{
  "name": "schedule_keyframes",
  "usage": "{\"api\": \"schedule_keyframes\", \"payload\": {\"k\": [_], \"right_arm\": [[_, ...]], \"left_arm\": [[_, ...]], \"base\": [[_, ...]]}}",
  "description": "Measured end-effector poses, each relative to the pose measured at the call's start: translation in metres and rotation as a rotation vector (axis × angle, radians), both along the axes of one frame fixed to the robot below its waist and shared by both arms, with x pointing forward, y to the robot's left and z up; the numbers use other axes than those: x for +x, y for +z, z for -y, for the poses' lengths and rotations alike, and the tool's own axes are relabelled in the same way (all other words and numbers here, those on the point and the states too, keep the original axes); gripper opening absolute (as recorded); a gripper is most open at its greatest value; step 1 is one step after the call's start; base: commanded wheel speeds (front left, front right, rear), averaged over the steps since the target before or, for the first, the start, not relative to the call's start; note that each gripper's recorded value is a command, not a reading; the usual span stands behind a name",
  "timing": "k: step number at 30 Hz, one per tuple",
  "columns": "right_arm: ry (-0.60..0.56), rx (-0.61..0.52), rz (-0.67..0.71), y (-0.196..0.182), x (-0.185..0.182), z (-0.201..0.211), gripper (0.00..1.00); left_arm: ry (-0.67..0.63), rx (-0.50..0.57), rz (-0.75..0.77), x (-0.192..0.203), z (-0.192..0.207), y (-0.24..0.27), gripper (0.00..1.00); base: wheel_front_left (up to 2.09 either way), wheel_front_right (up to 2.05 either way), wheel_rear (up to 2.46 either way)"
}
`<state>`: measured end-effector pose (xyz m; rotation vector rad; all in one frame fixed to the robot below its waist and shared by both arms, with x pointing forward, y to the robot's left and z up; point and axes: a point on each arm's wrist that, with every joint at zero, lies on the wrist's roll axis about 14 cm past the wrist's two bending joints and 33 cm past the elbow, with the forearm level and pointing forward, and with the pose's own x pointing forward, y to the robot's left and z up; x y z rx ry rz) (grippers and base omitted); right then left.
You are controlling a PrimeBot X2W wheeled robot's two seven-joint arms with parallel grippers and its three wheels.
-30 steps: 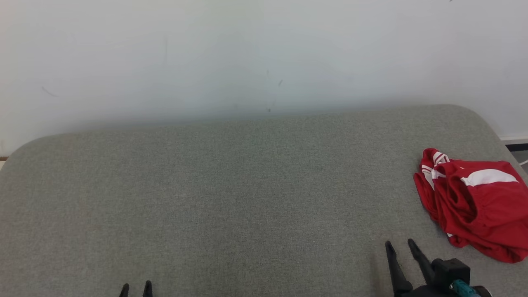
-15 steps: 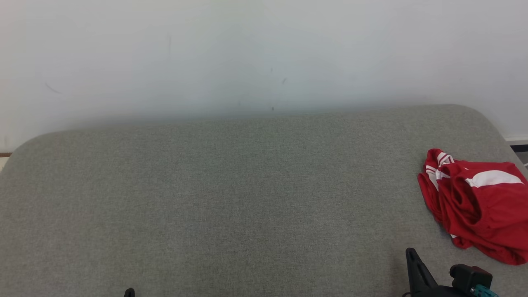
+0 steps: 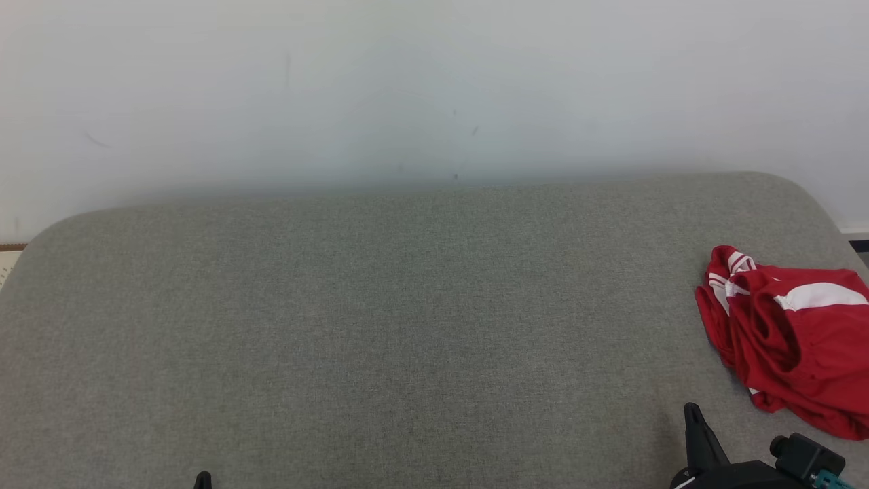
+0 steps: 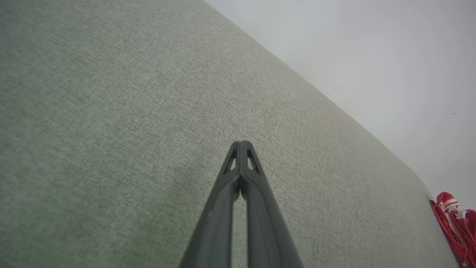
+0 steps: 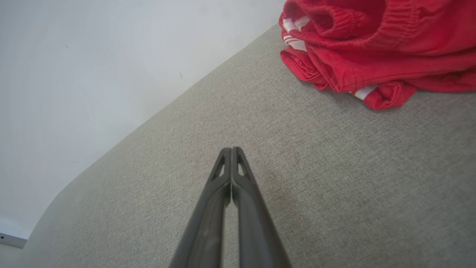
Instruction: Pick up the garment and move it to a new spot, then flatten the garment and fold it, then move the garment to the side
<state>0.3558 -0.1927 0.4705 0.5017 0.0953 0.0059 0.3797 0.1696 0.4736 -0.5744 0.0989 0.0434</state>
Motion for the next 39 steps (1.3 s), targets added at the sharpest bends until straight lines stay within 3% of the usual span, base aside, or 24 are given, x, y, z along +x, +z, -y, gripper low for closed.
{"api": "schedule_keyframes", "payload": {"k": [23, 39], "right_arm": [[-0.061, 0.338, -0.001, 0.009, 0.009, 0.004, 0.00], [-0.078, 0.523, 0.006, 0.014, 0.014, 0.005, 0.00]], "left_arm": [[0.041, -0.324, -0.016, 0.000, -0.010, 0.002, 0.00], [0.051, -0.492, -0.003, 0.000, -0.016, 0.006, 0.00]], "base": [[0.00, 0.00, 0.00], [0.00, 0.00, 0.00]]}}
